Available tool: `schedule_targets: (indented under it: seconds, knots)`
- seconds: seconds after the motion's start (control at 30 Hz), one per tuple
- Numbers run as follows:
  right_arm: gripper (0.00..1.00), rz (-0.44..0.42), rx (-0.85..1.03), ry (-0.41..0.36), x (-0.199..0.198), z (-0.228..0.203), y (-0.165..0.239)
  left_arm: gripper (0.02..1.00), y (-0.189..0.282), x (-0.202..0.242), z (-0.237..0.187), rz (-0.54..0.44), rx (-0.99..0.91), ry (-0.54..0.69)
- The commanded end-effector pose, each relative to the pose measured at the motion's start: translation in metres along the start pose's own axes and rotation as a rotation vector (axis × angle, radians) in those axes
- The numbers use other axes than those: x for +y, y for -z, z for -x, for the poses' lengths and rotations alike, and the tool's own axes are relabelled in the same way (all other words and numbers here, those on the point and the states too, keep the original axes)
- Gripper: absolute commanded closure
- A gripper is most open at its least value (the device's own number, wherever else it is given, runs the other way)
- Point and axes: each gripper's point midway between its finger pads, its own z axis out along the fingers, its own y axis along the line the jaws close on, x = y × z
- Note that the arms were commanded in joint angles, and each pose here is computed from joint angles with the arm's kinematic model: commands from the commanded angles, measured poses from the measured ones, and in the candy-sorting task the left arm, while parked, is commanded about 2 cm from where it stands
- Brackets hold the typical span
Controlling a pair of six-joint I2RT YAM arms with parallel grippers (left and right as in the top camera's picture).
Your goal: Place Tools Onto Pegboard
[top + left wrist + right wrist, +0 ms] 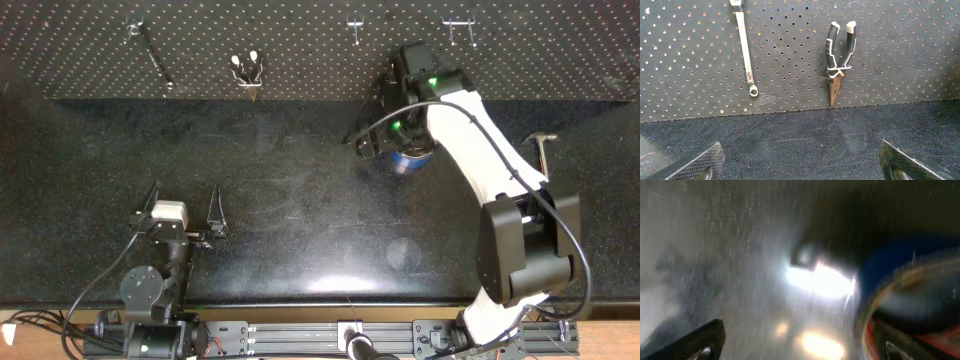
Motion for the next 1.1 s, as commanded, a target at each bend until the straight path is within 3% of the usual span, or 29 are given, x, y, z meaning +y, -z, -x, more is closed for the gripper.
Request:
schedule_targets:
  seconds: [0.03,0.1,0.43,0.47,0.5,0.53,0.57,0.73,0.8,0.87,1.1]
  knots:
    - [0.038,-0.033,-0.028,0.015,-0.009,0.000,-0.006,0.023,0.000,0.000,0.000,0.002,-0.001,-0.009]
    - [0.038,-0.074,-0.029,0.013,-0.017,-0.001,-0.009,0.023,0.000,0.000,0.000,0.002,-0.001,-0.009]
    - [0.071,-0.075,0.012,-0.010,-0.025,-0.019,-0.046,0.023,0.000,0.000,0.000,0.002,0.000,-0.009]
    - [0.178,-0.075,0.012,-0.010,-0.025,-0.019,-0.046,0.023,0.000,0.000,0.000,0.002,-0.001,-0.009]
    - [0.384,-0.075,0.012,-0.010,-0.025,-0.019,-0.046,0.023,0.000,0.000,0.000,0.002,-0.001,-0.009]
    - [0.689,-0.075,0.012,-0.010,-0.025,-0.019,-0.046,0.023,0.000,0.000,0.000,0.002,-0.001,-0.009]
    - [0.921,-0.075,0.013,-0.011,-0.025,-0.019,-0.046,0.023,0.000,0.000,0.000,0.002,-0.001,-0.009]
    - [0.923,-0.101,-0.083,-0.049,-0.022,-0.006,-0.024,0.023,0.000,0.000,0.000,0.002,-0.001,-0.009]
    - [0.925,-0.067,-0.304,0.021,-0.005,0.011,-0.003,0.023,0.000,0.000,0.000,0.002,0.000,-0.009]
    - [0.925,-0.082,-0.488,0.040,-0.001,0.020,0.010,0.023,0.000,0.000,0.000,0.002,0.000,-0.009]
    - [0.925,0.079,-0.882,0.140,0.088,0.061,0.141,0.023,0.000,0.000,0.000,0.002,-0.001,-0.009]
